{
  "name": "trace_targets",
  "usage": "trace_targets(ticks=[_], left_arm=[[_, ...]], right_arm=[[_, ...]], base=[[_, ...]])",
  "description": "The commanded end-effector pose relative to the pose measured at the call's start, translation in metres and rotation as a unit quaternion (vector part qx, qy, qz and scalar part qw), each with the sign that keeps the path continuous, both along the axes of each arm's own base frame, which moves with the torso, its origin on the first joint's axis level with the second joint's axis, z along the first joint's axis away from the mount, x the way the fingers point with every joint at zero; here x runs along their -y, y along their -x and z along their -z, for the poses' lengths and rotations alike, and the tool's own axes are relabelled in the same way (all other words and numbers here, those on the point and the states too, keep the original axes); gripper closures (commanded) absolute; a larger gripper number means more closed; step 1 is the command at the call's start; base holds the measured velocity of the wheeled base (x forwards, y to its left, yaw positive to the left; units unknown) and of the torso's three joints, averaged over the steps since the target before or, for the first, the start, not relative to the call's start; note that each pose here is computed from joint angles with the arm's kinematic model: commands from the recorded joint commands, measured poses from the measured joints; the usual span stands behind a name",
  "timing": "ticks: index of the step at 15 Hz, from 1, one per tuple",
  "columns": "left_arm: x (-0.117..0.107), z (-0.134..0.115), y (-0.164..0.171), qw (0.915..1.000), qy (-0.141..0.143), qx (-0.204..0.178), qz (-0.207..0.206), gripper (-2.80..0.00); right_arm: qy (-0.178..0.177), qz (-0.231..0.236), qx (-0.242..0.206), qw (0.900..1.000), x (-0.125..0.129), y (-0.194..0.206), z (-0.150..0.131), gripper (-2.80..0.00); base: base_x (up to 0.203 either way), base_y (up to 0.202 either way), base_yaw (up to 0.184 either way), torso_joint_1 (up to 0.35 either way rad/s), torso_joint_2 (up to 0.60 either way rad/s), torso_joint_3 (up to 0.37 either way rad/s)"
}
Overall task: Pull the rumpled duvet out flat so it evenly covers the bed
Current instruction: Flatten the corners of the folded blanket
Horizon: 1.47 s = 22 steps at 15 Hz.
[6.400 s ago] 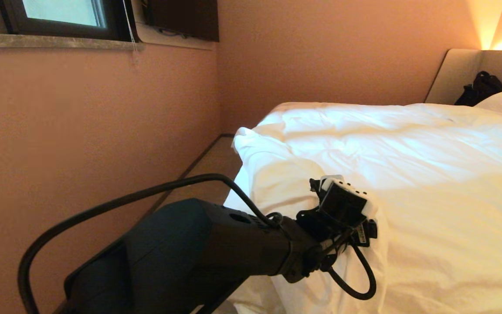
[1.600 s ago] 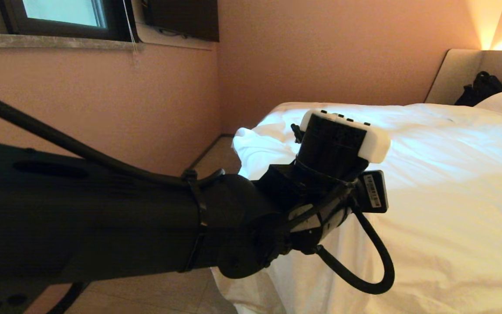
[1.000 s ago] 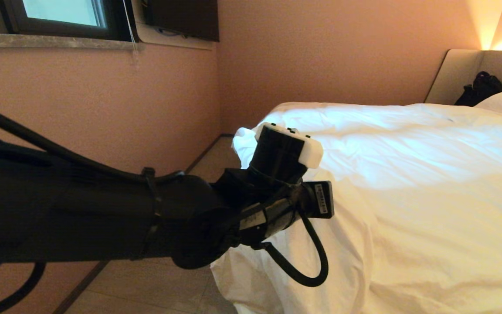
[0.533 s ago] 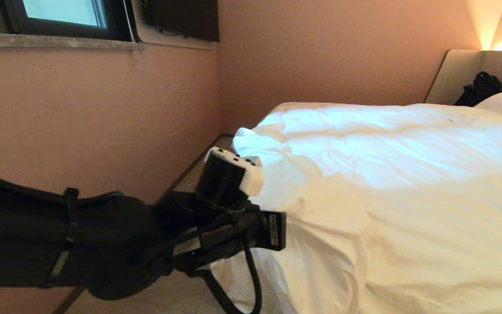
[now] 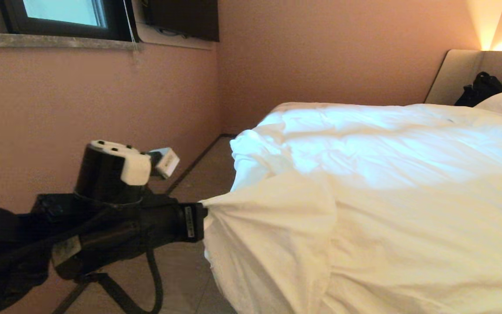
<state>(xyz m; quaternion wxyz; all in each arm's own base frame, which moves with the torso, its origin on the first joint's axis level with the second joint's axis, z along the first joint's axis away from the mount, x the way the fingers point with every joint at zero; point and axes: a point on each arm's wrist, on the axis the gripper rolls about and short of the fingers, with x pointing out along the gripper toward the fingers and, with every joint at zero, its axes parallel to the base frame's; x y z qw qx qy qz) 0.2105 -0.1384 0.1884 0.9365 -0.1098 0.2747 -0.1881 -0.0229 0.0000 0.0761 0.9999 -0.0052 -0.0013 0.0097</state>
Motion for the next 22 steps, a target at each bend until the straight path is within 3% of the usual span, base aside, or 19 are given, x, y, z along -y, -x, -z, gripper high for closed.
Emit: trace_targets(ticks=[1, 10, 15, 17, 22], left_arm=[[-0.025, -0.006, 0.017, 0.9996, 0.013, 0.014, -0.019, 0.00], [-0.074, -0.005, 0.022, 0.9924, 0.019, 0.023, -0.120, 0.00], [-0.102, -0.010, 0.020, 0.9815, 0.024, 0.035, -0.187, 0.00], [-0.118, -0.013, 0.022, 0.9724, 0.025, 0.045, -0.227, 0.00], [-0.131, -0.009, 0.022, 0.9643, 0.019, 0.038, -0.261, 0.00]], right_arm=[[0.000, 0.000, 0.000, 1.000, 0.000, 0.000, 0.000, 0.00], [0.000, 0.000, 0.000, 1.000, 0.000, 0.000, 0.000, 0.00], [0.000, 0.000, 0.000, 1.000, 0.000, 0.000, 0.000, 0.00], [0.000, 0.000, 0.000, 1.000, 0.000, 0.000, 0.000, 0.00], [0.000, 0.000, 0.000, 1.000, 0.000, 0.000, 0.000, 0.00]], base=[[0.000, 0.000, 0.000, 0.000, 0.00, 0.000], [0.000, 0.000, 0.000, 0.000, 0.00, 0.000], [0.000, 0.000, 0.000, 0.000, 0.00, 0.000], [0.000, 0.000, 0.000, 0.000, 0.00, 0.000], [0.000, 0.000, 0.000, 0.000, 0.00, 0.000]])
